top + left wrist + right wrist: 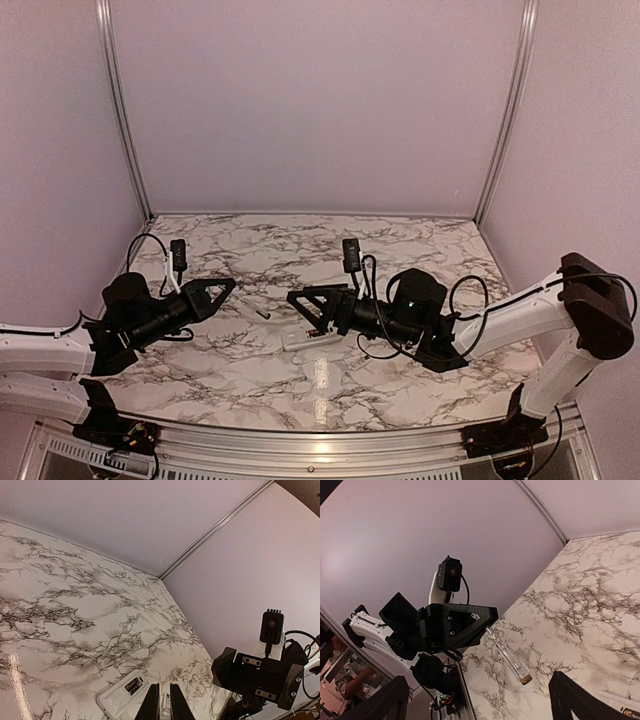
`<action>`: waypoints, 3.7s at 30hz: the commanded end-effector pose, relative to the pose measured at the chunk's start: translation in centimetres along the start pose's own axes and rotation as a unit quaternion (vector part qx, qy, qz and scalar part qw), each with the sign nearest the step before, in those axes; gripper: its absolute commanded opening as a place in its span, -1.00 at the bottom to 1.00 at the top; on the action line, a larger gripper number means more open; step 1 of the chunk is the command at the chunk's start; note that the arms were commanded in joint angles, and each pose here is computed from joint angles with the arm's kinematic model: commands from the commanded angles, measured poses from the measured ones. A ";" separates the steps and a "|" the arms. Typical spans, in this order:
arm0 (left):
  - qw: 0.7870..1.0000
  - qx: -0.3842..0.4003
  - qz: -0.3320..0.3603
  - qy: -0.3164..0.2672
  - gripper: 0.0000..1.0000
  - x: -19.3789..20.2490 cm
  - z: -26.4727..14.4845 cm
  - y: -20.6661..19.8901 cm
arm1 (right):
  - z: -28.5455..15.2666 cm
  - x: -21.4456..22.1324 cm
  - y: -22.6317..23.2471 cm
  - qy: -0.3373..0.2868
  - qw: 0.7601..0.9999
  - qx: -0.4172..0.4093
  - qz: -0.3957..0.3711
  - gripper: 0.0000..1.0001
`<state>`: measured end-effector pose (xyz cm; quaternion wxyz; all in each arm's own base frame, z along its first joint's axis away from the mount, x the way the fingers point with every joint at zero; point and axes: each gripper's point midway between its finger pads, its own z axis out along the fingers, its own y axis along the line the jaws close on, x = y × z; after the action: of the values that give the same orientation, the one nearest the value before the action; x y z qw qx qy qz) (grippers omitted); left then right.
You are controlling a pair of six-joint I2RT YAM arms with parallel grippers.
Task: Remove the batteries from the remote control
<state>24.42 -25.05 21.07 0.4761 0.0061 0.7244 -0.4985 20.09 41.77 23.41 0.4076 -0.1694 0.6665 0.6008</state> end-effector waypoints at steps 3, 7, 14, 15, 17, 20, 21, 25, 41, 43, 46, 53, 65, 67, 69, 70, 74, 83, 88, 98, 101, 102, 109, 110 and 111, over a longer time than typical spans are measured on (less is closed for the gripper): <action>0.999 0.049 -0.007 -0.017 -1.00 -0.8 -0.9 -1.8 | 1.0 -0.6 1.7 -0.022 0.994 -0.076 0.079 0.89; 0.997 0.066 -0.014 -0.023 -1.00 -1.1 -1.4 -2.5 | 1.8 -0.3 2.1 -0.022 0.989 -0.104 0.100 0.85; 0.993 0.109 -0.026 -0.026 -1.00 -1.5 -2.6 -4.2 | 3.2 0.3 3.6 -0.003 0.978 -0.168 0.123 0.83; 0.993 0.116 -0.027 -0.026 -1.00 -1.5 -2.8 -4.5 | 3.4 0.4 3.7 -0.002 0.977 -0.174 0.126 0.81; 0.991 0.129 -0.029 -0.023 -1.00 -1.5 -3.0 -5.0 | 3.9 0.7 4.2 0.004 0.975 -0.185 0.122 0.78; 0.990 0.139 -0.034 -0.020 -1.00 -1.5 -3.1 -5.4 | 4.1 0.8 4.7 0.002 0.974 -0.197 0.114 0.74; 0.989 0.143 -0.034 -0.019 -1.00 -1.5 -3.2 -5.5 | 4.2 0.8 4.9 0.001 0.973 -0.202 0.111 0.73; 0.986 0.160 -0.036 -0.022 -1.00 -1.5 -3.5 -6.0 | 4.5 0.6 5.5 -0.004 0.971 -0.214 0.110 0.61; 0.982 0.185 -0.031 -0.030 -1.00 -1.3 -3.5 -6.3 | 5.9 0.4 7.3 -0.016 0.961 -0.242 0.134 0.07; 0.982 0.181 -0.031 -0.033 -1.00 -1.4 -3.5 -6.1 | 6.1 0.4 7.5 -0.019 0.960 -0.242 0.139 0.01; 0.983 0.177 -0.032 -0.037 -1.00 -1.3 -3.4 -5.9 | 6.2 0.3 7.6 -0.024 0.958 -0.246 0.146 -0.07; 0.984 0.171 -0.034 -0.045 -1.00 -1.4 -3.3 -5.4 | 6.6 0.1 7.5 -0.037 0.956 -0.246 0.157 -0.11; 0.986 0.154 -0.033 -0.058 -1.00 -1.5 -3.2 -4.5 | 8.0 -0.2 7.3 -0.044 0.952 -0.245 0.179 -0.22; 0.986 0.152 -0.033 -0.060 -1.00 -1.6 -3.3 -4.4 | 8.1 -0.2 7.3 -0.043 0.952 -0.245 0.177 -0.24; 0.986 0.150 -0.033 -0.062 -1.00 -1.6 -3.4 -4.4 | 8.2 -0.2 7.3 -0.042 0.952 -0.245 0.177 -0.25; 0.986 0.149 -0.032 -0.064 -1.00 -1.7 -3.4 -4.3 | 8.2 -0.2 7.3 -0.042 0.952 -0.244 0.177 -0.26; 0.987 0.143 -0.030 -0.067 -1.00 -1.7 -3.4 -4.1 | 8.4 -0.2 7.1 -0.044 0.952 -0.241 0.184 -0.31; 0.988 0.136 -0.029 -0.069 -1.00 -1.7 -3.2 -3.7 | 8.8 -0.4 7.1 -0.045 0.952 -0.236 0.190 -0.33; 0.988 0.135 -0.029 -0.069 -1.00 -1.7 -3.2 -3.7 | 9.0 -0.5 7.1 -0.046 0.952 -0.234 0.189 -0.35; 0.988 0.133 -0.029 -0.069 -1.00 -1.6 -3.1 -3.6 | 9.3 -0.4 7.1 -0.044 0.954 -0.230 0.187 -0.58; 0.988 0.132 -0.029 -0.068 -1.00 -1.6 -3.0 -3.5 | 9.4 -0.4 7.0 -0.043 0.955 -0.229 0.186 -0.69; 0.988 0.132 -0.028 -0.069 -1.00 -1.6 -3.0 -3.5 | 9.4 -0.4 7.0 -0.043 0.955 -0.228 0.186 -0.74; 0.989 0.128 -0.019 -0.065 -1.00 -1.6 -2.8 -3.6 | 9.4 -0.1 6.6 -0.040 0.957 -0.220 0.186 -1.00; 0.990 0.126 -0.018 -0.065 -1.00 -1.6 -2.8 -3.5 | 9.4 -0.1 6.6 -0.040 0.957 -0.219 0.184 -1.00; 0.990 0.124 -0.015 -0.065 -1.00 -1.6 -2.8 -3.5 | 9.4 -0.1 6.6 -0.039 0.958 -0.218 0.183 -1.00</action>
<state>21.05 -23.92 26.62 0.5031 0.0120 0.5950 -0.6267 19.50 52.36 25.68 0.2501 -0.0939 0.5696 0.7773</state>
